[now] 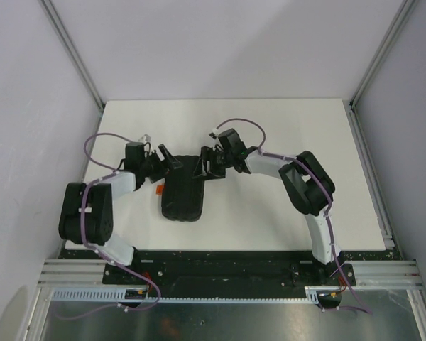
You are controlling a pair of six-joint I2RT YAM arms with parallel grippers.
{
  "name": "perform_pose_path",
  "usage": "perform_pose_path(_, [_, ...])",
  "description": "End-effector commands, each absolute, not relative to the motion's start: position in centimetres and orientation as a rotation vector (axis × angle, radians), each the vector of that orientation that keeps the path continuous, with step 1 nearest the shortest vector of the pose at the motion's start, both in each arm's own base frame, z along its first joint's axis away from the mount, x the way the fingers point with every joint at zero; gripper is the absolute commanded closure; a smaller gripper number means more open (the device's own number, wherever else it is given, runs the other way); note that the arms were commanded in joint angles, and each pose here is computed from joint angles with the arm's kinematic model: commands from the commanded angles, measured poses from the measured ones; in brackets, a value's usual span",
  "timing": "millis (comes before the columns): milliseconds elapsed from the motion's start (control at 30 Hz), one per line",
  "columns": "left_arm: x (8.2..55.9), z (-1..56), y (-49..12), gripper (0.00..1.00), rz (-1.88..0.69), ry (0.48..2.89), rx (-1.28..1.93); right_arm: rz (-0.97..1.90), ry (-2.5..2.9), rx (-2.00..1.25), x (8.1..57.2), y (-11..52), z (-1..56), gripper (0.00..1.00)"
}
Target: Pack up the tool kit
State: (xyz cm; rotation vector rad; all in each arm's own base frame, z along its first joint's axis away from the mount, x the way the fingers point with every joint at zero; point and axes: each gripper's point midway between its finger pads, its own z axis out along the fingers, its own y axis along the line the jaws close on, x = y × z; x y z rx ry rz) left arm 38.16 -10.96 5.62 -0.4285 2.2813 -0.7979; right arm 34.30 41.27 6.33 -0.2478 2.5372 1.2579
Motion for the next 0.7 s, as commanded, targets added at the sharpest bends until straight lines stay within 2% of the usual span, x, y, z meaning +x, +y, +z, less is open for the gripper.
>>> perform_pose_path(0, [35.1,6.4,-10.0,0.06,-0.655,2.365,-0.435,1.094,2.408,-0.262,36.8,40.6,9.2,0.29])
perform_pose_path(100, [33.8,8.0,-9.3,0.01,-0.606,2.360,-0.439,0.993,2.415,-0.264,37.6,39.1,8.8,0.21])
perform_pose_path(233, [30.2,8.0,-9.3,0.01,-0.622,2.390,-0.483,0.974,2.418,-0.268,38.6,38.2,9.0,0.19])
perform_pose_path(400, [25.8,6.1,-10.2,0.01,-0.703,2.456,-0.623,1.026,2.476,-0.197,39.4,36.7,7.4,0.25])
perform_pose_path(667, [22.6,2.9,-11.2,0.01,-0.715,2.539,-0.689,1.010,2.512,-0.188,40.0,35.3,6.5,0.37])
